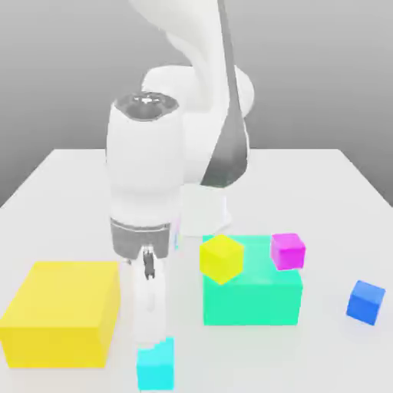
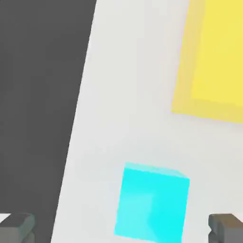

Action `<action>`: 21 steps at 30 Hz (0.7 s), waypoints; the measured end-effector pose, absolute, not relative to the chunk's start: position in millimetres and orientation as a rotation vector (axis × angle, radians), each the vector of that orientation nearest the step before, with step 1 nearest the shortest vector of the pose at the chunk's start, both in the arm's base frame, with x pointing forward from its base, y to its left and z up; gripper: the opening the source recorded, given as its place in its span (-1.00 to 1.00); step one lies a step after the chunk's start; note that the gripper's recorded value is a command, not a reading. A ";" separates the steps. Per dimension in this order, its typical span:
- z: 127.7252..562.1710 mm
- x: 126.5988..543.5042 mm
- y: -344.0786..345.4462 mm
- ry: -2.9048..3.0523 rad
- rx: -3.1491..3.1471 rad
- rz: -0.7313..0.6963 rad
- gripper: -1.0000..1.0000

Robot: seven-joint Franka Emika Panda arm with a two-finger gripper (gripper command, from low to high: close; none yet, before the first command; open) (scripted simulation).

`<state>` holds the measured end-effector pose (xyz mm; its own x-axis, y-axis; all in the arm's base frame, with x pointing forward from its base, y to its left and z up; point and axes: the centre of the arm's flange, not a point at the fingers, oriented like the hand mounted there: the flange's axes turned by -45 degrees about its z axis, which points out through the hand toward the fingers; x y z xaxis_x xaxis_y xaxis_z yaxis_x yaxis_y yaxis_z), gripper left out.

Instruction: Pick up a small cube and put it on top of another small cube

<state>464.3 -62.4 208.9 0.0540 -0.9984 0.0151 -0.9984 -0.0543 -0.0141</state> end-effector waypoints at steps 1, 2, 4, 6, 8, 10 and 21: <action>197.0 463.2 -62.2 -2.183 2.261 0.017 0.00; 185.0 463.0 -62.1 -2.196 2.250 0.009 0.00; 160.0 462.7 -62.0 -2.205 2.242 0.003 0.00; 138.1 461.2 -61.7 -2.204 2.241 0.001 -1.00; 138.1 461.3 -61.7 -2.204 2.241 0.001 -1.00; 138.3 461.5 -61.7 -2.205 2.242 0.003 -1.00; 219.1 451.6 -51.0 -2.109 2.294 0.016 -1.00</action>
